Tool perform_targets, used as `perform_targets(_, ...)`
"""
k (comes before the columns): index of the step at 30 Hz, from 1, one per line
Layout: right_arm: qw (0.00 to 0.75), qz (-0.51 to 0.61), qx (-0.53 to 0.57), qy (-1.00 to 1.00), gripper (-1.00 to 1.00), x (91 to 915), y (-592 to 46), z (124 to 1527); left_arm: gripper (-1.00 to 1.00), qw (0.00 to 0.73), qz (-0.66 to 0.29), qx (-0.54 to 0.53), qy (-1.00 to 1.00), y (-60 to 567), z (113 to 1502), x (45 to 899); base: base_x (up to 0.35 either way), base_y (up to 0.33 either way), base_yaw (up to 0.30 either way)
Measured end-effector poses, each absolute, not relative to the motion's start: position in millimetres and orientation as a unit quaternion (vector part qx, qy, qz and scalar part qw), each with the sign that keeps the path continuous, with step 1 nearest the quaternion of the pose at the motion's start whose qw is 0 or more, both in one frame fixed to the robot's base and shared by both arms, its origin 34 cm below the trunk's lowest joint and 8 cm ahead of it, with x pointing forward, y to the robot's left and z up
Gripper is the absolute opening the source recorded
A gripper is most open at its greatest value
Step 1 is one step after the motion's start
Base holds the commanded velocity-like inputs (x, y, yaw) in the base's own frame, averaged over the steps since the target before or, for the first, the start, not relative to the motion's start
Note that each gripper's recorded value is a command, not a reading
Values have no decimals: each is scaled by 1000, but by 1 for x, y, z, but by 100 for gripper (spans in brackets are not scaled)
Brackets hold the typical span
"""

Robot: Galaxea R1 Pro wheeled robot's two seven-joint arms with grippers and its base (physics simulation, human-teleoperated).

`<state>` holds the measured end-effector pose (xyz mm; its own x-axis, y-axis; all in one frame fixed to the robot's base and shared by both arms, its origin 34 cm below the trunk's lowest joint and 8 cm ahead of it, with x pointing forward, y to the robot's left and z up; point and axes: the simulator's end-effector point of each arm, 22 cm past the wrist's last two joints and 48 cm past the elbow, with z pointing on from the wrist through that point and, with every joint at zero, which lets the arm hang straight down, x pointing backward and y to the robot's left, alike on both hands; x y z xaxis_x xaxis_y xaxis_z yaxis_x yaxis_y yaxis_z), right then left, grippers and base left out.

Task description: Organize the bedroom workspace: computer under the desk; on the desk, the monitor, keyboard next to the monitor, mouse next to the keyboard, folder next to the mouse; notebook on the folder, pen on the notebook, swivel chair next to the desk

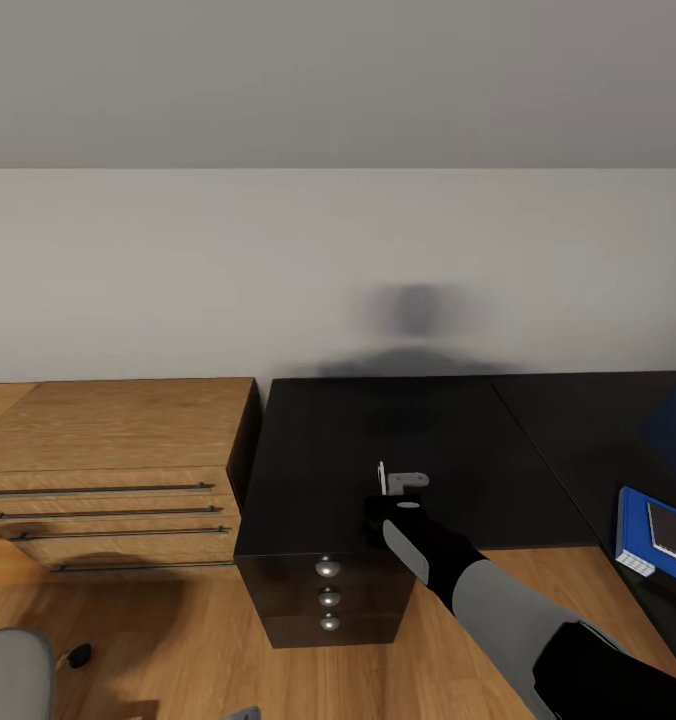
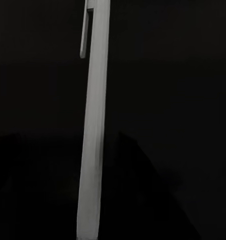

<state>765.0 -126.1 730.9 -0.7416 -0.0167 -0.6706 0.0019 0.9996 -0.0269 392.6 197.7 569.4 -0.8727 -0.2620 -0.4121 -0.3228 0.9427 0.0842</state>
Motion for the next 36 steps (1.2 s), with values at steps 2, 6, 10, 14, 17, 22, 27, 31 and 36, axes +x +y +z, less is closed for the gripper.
perform_targets(2, 357, -9, -5, 934, -100, 764, -124, 731, 100, 202, 75, -152, 965, 198, 569, 393, 0, 0, 0)
perform_targets(6, 353, 7, -8, 936, -100, 764, -118, 729, 100, 201, 75, -151, 965, 198, 569, 392, 0, 0, 0)
perform_targets(10, 349, 14, -12, 937, -100, 764, -116, 730, 100, 201, 76, -151, 965, 198, 569, 392, 0, 0, 0)
perform_targets(14, 346, 22, -16, 938, -100, 763, -114, 730, 100, 202, 76, -151, 965, 198, 569, 392, 0, 0, 0)
perform_targets(17, 345, 26, -15, 938, -100, 763, -112, 730, 100, 202, 76, -151, 965, 198, 569, 392, 0, 0, 0)
perform_targets(22, 345, 27, -15, 938, -100, 763, -112, 730, 100, 202, 76, -151, 965, 198, 569, 392, 0, 0, 0)
perform_targets(27, 345, 27, -14, 938, -100, 763, -113, 730, 100, 202, 76, -151, 965, 198, 569, 392, 0, 0, 0)
perform_targets(31, 345, 27, -13, 938, -100, 763, -113, 730, 100, 202, 76, -152, 965, 198, 569, 392, 0, 0, 0)
perform_targets(36, 345, 27, -12, 938, -100, 763, -113, 730, 100, 201, 76, -152, 965, 198, 569, 392, 0, 0, 0)
